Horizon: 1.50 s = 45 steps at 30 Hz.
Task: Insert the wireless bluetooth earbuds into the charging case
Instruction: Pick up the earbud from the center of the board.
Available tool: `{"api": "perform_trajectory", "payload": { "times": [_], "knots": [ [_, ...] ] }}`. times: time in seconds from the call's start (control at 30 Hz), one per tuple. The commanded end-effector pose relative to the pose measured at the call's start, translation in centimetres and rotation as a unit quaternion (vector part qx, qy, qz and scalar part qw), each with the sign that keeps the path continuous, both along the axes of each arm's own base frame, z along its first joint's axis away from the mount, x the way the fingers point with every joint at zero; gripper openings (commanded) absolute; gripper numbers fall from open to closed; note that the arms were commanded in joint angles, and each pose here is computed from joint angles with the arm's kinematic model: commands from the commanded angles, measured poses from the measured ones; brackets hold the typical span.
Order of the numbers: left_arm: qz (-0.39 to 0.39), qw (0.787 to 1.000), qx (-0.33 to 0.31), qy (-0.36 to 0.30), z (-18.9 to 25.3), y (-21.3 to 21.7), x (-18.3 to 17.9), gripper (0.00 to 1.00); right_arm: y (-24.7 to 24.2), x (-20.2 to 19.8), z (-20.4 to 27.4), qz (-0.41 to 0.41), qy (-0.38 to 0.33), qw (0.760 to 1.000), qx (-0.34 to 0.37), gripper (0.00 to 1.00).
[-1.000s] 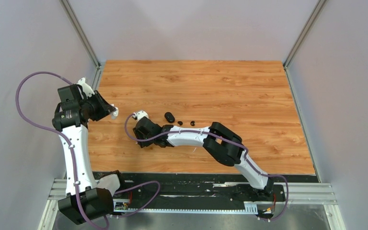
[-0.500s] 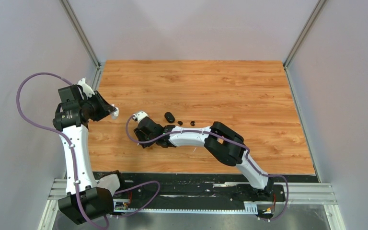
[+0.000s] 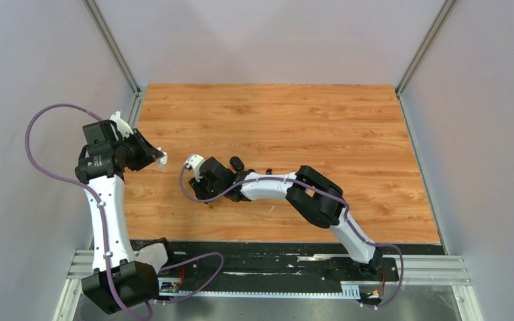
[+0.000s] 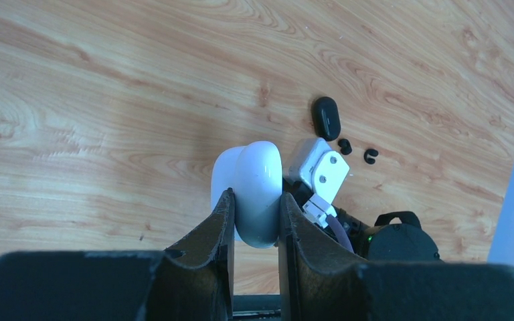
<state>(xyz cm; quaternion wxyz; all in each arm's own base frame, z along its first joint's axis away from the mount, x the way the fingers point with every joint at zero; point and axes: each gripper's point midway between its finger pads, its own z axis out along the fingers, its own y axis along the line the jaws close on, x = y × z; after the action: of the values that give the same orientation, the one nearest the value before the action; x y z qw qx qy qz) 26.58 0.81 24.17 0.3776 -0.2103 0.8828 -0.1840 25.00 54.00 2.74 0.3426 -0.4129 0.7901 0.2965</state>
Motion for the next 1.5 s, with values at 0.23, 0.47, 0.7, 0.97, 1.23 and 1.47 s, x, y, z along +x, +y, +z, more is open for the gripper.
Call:
{"api": "perform_trajectory", "payload": {
  "times": [0.23, 0.47, 0.7, 0.97, 1.23, 1.47],
  "knots": [
    [-0.001, 1.0, -0.004, -0.029, 1.1, -0.3, -0.1, 0.0, -1.4, -1.3, -3.3, 0.091, -0.017, 0.995, -0.041, 0.29],
    [0.0, 1.0, -0.005, -0.027, 0.9, -0.3, -0.2, 0.0, -0.6, -1.5, -2.9, 0.173, -0.078, 0.981, -0.032, 0.35],
    [0.0, 1.0, -0.004, -0.027, 0.9, -0.3, -0.2, 0.0, -0.4, -1.2, -3.1, 0.195, -0.103, 0.975, -0.035, 0.28],
    [0.0, 1.0, -0.004, -0.026, 0.7, -0.4, -0.4, 0.0, -0.7, -1.0, -3.5, 0.205, -0.12, 0.971, -0.038, 0.34],
    [-0.002, 1.0, -0.002, -0.026, 0.7, -0.4, -0.5, 0.0, -1.4, -0.4, -1.1, 0.307, -0.154, 0.939, 0.014, 0.47],
    [-0.001, 1.0, -0.004, -0.026, 0.6, -0.3, -0.3, 0.0, -1.0, -1.3, -0.7, 0.345, -0.127, 0.929, 0.037, 0.44]
  ]
}}
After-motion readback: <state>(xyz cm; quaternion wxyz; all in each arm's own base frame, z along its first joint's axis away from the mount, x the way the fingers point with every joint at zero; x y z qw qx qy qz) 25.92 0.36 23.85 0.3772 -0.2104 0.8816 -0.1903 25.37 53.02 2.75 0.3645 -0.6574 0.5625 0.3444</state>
